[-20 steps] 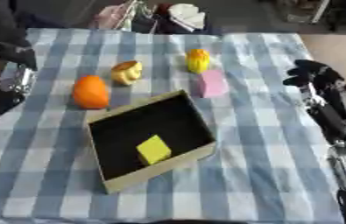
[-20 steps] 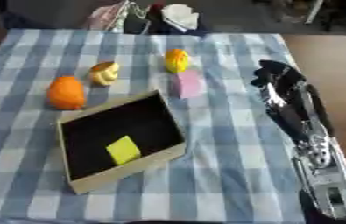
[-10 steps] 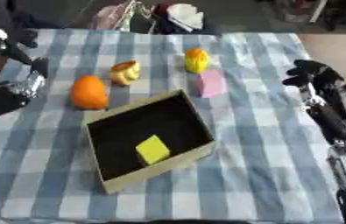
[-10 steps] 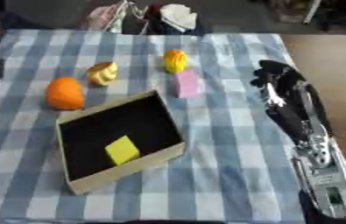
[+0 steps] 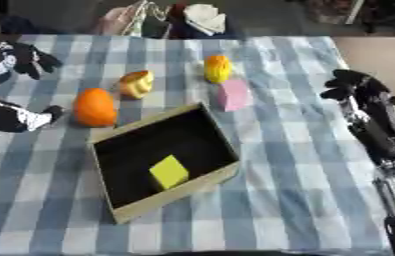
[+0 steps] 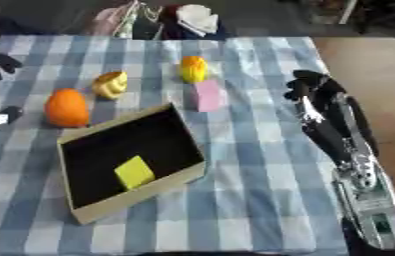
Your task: Pick up objects on the table and place them in the box.
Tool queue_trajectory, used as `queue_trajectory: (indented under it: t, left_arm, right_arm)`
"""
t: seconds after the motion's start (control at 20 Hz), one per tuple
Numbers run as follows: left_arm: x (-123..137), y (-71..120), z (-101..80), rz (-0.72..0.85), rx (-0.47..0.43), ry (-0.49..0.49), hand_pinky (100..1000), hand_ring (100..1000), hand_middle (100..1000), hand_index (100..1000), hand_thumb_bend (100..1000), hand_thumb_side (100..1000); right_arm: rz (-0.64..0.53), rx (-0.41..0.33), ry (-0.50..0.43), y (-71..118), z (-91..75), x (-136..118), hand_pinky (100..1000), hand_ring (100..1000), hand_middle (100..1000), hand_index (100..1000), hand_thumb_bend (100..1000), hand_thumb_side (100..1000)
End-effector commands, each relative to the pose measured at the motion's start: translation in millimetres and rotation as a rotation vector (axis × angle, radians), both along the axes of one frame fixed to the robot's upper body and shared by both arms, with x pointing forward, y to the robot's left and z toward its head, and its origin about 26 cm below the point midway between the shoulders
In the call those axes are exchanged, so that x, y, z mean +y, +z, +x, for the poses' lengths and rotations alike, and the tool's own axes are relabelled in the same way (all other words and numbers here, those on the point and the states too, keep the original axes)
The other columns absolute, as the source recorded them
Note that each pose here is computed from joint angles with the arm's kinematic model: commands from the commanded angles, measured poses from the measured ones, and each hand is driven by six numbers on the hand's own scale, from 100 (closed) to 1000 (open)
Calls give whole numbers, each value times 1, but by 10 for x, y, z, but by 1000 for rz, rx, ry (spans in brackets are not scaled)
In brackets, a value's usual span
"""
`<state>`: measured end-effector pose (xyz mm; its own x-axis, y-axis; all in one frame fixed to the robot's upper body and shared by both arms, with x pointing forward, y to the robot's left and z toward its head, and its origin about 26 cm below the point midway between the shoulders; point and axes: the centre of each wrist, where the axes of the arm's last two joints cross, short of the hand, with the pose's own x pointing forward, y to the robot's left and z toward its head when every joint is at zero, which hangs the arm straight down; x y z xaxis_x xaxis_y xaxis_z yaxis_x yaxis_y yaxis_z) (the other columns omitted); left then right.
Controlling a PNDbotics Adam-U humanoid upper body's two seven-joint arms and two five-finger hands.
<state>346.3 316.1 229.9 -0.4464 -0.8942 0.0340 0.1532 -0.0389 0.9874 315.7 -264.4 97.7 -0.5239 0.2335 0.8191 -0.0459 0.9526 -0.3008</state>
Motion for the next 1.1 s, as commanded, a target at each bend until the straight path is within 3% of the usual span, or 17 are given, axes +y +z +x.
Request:
queue_trajectory:
  t: [0.05, 0.5, 0.7, 1.1]
  left_arm:
    - [82, 48, 144, 102, 48, 19, 740, 677, 706, 857, 385, 280]
    - [-47, -227, 670, 203, 178, 34, 730, 667, 688, 833, 383, 218]
    - [-60, -319, 782, 195, 137, 76, 726, 664, 687, 833, 379, 164]
    - [-127, -410, 897, 140, 31, 140, 721, 654, 682, 834, 384, 171]
  right_arm:
    - [-21, -19, 10, 69, 10, -33, 781, 644, 646, 788, 100, 562]
    - [-14, -10, 15, 45, 6, -23, 781, 643, 645, 787, 100, 568]
    - [-11, -7, 13, 37, 2, -23, 781, 644, 645, 787, 100, 569]
    - [-7, -6, 18, 33, 0, -11, 781, 644, 645, 787, 100, 572]
